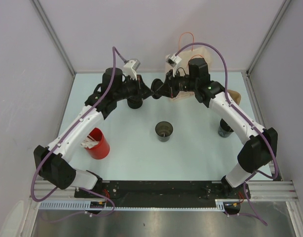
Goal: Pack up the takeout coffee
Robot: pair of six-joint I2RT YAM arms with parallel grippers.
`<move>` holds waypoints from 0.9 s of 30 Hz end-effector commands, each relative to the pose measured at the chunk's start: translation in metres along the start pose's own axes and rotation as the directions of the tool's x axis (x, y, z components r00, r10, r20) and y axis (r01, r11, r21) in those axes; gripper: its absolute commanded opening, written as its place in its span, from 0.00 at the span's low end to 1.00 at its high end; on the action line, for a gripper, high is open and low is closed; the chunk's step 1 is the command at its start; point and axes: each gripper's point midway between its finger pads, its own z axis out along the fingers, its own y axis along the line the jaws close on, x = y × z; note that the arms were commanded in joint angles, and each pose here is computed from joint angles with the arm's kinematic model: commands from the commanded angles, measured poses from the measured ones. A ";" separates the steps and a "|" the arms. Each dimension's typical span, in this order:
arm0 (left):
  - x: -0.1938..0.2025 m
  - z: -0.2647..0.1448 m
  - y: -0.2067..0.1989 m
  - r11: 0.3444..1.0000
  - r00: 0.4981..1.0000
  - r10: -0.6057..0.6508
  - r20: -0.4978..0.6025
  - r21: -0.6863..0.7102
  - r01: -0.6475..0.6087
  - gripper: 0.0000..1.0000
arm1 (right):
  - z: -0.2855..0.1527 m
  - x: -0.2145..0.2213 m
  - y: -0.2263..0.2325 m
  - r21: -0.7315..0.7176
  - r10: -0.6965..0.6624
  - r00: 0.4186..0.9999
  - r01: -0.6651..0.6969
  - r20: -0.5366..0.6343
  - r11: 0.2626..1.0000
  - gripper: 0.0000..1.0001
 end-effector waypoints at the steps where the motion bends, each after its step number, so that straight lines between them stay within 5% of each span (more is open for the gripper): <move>1: -0.004 -0.007 -0.042 0.983 1.000 0.003 0.004 0.182 -0.004 0.10 | 0.001 -0.027 0.010 -0.020 -0.078 0.995 0.079 0.060 0.997 0.00; 5: -0.014 -0.014 -0.039 0.983 1.000 0.010 0.024 0.181 -0.014 0.29 | -0.005 -0.028 0.011 -0.006 -0.108 0.993 0.109 0.052 0.994 0.00; 6: -0.021 -0.020 -0.040 0.983 0.999 0.017 0.042 0.183 -0.024 0.49 | -0.008 -0.027 0.011 -0.003 -0.105 0.994 0.105 0.043 0.994 0.00; 9: -0.041 -0.038 -0.026 0.988 0.995 0.022 0.096 0.151 -0.036 0.72 | -0.019 -0.027 0.011 0.018 -0.144 0.989 0.143 0.029 0.990 0.00; 12: -0.054 -0.056 -0.004 0.994 0.990 0.017 0.137 0.108 -0.032 0.83 | -0.031 -0.025 0.011 0.032 -0.183 0.983 0.183 -0.011 0.983 0.00; 17: -0.077 -0.095 0.034 0.997 0.974 0.075 0.212 -0.024 -0.072 0.98 | -0.047 -0.011 0.010 0.033 -0.256 0.959 0.261 -0.121 0.965 0.00; 21: -0.082 -0.120 0.060 0.994 0.969 0.085 0.232 -0.087 -0.066 0.99 | -0.058 0.014 0.012 -0.014 -0.317 0.902 0.327 -0.294 0.945 0.00; 27: -0.071 -0.141 0.109 0.975 0.979 0.053 0.197 -0.223 -0.008 0.99 | -0.066 0.076 0.014 -0.155 -0.446 0.675 0.447 -0.587 0.881 0.01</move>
